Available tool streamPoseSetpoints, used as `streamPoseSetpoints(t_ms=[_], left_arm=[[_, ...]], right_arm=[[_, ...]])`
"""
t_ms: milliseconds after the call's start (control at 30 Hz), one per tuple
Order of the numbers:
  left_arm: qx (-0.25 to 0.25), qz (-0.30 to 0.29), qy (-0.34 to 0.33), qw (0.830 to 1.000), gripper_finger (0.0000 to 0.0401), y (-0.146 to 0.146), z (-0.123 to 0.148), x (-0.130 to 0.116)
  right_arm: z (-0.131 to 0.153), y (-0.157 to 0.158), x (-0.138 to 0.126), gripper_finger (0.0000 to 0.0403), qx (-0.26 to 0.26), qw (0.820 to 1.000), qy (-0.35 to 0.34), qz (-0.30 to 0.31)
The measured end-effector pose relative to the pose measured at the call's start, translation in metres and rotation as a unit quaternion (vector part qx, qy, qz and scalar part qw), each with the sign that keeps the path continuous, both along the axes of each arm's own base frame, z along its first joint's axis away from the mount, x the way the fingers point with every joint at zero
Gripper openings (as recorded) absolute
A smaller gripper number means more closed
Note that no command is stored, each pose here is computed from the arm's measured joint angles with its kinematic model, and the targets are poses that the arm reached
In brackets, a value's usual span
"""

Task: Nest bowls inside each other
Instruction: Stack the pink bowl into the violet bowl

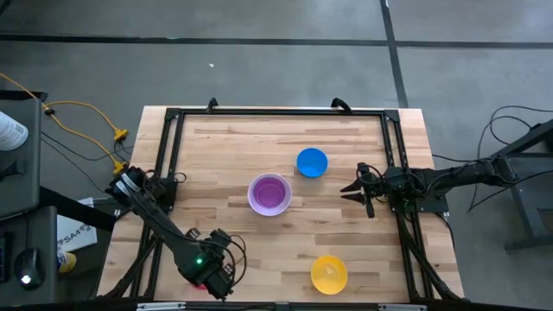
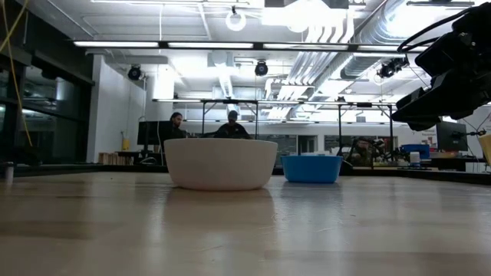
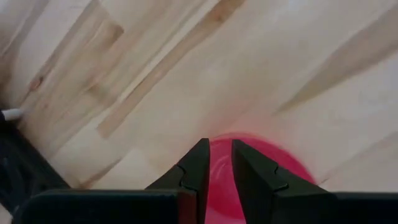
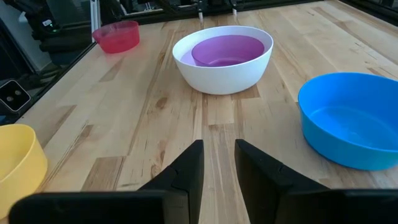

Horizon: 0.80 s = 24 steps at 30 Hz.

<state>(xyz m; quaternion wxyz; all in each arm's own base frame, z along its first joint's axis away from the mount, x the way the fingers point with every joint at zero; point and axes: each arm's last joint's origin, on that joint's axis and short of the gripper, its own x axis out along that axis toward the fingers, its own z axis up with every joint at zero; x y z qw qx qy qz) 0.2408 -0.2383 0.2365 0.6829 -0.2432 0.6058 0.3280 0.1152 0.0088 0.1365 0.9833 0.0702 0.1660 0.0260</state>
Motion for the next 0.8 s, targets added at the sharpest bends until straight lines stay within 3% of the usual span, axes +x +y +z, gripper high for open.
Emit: streamPoseSetpoints(t_ms=[167, 433, 600, 800], left_arm=[[-0.008, -0.124, 0.005, 0.992, 0.0066, -0.005, -0.004, 0.0], [0.021, -0.319, -0.01, 0.947, 0.0066, -0.024, -0.003, -0.015], [0.055, -0.391, -0.034, 0.918, 0.0066, -0.032, 0.005, -0.029], [0.059, -0.415, -0.028, 0.907, 0.0065, -0.028, 0.013, -0.034]], right_arm=[[0.0, 0.0, 0.0, 0.0084, 0.0, 1.0, 0.0, 0.0], [0.0, 0.0, 0.0, 0.0084, 0.0, 1.0, 0.0, 0.0], [0.0, 0.0, 0.0, 0.0084, 0.0, 1.0, 0.0, 0.0], [0.0, 0.0, 0.0, 0.0084, 0.0, 1.0, 0.0, 0.0]])
